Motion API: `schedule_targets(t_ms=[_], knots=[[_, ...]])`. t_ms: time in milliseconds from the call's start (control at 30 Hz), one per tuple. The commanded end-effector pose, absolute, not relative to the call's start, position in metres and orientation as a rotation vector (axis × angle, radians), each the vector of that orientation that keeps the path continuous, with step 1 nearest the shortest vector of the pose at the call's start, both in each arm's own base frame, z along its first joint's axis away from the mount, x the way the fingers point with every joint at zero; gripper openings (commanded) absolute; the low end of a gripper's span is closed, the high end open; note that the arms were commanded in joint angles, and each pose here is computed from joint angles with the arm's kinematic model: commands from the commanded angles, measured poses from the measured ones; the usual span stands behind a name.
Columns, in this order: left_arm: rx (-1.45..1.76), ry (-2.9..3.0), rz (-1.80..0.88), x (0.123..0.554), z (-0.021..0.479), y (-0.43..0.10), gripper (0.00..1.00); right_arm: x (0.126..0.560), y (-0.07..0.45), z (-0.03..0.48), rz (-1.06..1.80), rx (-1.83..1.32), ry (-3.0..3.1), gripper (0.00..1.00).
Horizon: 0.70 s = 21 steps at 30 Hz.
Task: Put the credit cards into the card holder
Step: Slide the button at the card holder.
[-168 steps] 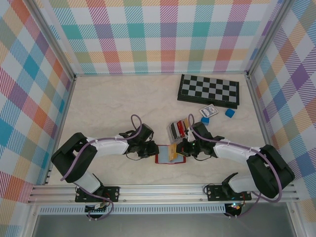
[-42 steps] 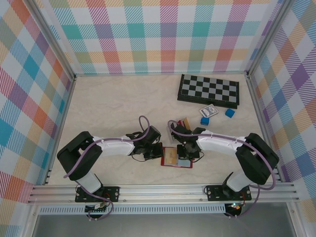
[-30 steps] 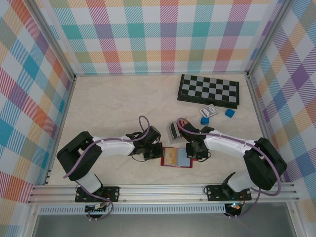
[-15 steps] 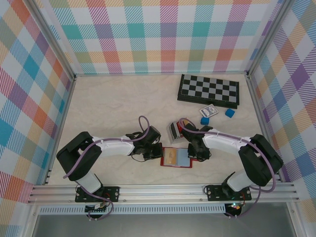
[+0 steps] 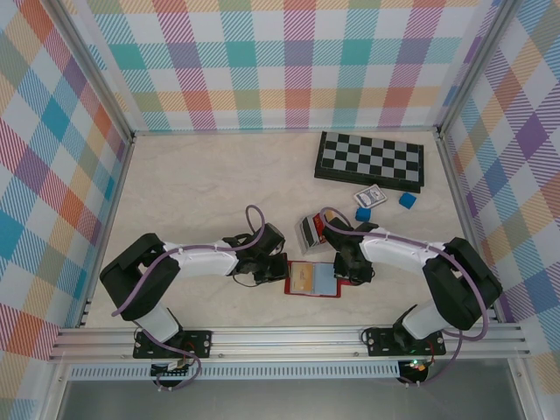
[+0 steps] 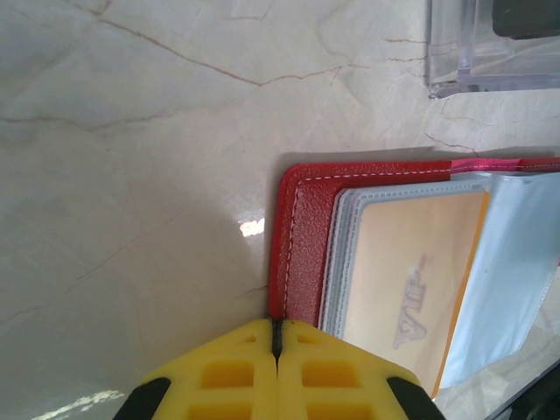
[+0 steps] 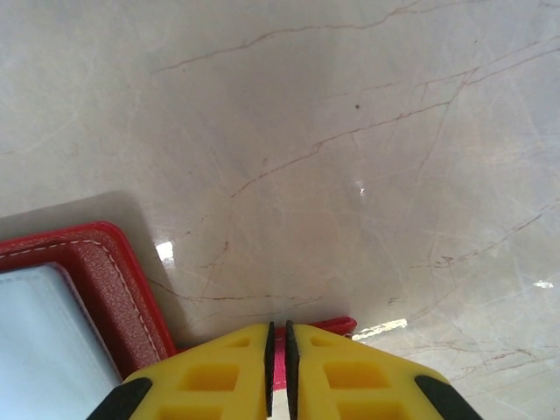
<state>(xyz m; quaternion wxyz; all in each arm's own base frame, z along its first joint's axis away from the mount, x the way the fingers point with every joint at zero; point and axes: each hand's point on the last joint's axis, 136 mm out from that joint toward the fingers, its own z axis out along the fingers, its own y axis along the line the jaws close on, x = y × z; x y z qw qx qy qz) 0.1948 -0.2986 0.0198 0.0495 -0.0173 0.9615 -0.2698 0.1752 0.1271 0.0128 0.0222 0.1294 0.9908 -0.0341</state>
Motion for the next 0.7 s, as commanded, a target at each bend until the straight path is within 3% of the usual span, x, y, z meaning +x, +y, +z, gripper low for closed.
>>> schedule_targets(t_ms=[0,667], knots=[[-0.069,2.968,-0.716,0.184,0.014,-0.282,0.00,0.153,0.083,0.009,-0.414,0.447,3.080,0.15],[-0.069,2.943,-0.738,0.187,0.019,-0.284,0.00,0.148,0.090,0.008,-0.317,0.395,3.171,0.17]])
